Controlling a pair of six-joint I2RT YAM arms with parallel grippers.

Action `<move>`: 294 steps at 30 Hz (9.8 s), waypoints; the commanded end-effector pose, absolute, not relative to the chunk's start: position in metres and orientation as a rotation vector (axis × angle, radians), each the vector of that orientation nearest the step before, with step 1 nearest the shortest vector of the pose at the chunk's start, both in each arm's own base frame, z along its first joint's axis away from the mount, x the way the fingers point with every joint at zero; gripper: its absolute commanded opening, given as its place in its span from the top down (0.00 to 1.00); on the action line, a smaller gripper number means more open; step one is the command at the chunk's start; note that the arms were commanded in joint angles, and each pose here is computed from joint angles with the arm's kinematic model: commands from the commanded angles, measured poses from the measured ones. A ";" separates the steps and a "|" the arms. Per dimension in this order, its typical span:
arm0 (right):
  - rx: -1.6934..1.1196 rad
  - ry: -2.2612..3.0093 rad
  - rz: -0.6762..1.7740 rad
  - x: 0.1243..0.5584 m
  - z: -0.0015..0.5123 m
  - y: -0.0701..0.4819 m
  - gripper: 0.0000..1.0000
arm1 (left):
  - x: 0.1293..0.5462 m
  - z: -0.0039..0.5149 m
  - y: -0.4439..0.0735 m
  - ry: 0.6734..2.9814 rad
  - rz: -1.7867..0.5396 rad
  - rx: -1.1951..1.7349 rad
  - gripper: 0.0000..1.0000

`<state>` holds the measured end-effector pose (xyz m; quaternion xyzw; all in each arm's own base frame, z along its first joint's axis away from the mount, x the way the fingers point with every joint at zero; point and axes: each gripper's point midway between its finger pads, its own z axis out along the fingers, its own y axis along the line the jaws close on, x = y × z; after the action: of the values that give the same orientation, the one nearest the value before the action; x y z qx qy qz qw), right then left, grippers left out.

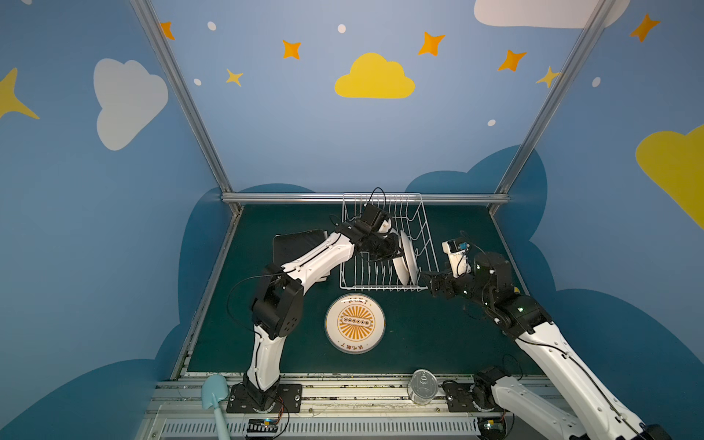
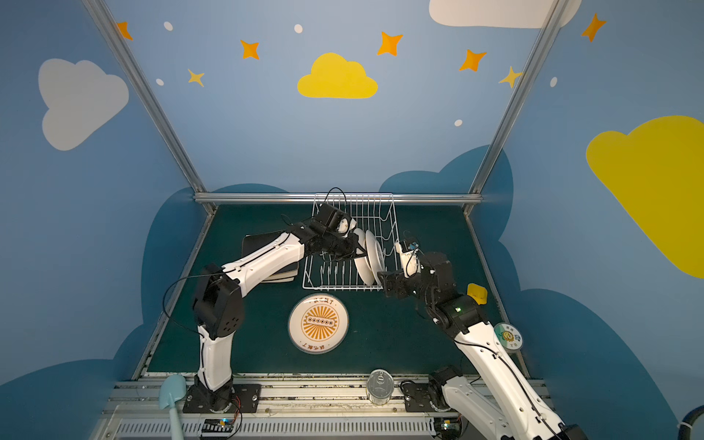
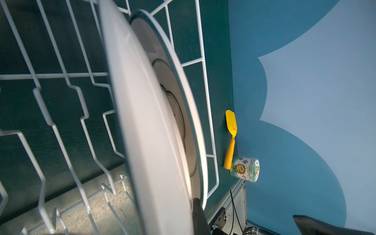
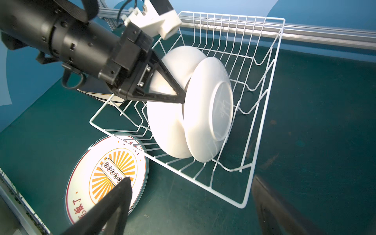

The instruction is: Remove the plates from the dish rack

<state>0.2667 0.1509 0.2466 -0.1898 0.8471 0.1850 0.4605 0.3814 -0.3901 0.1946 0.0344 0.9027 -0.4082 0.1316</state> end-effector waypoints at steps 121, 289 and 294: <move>-0.008 2.356 1.180 0.330 0.283 0.261 0.29 | 0.316 0.264 -0.287 1.199 0.571 1.426 0.97; -0.972 1.918 0.771 0.252 0.277 0.252 0.11 | 0.185 0.183 -0.168 2.409 -1.382 -0.341 0.97; -1.027 1.898 0.781 0.240 0.269 0.255 0.11 | 0.170 0.146 -0.167 2.478 -1.407 -0.413 0.97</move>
<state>0.2480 0.2568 0.2709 -0.3847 0.7644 0.3202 0.4064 0.1744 -0.1656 0.1510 -0.1354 0.8581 -0.4740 0.1439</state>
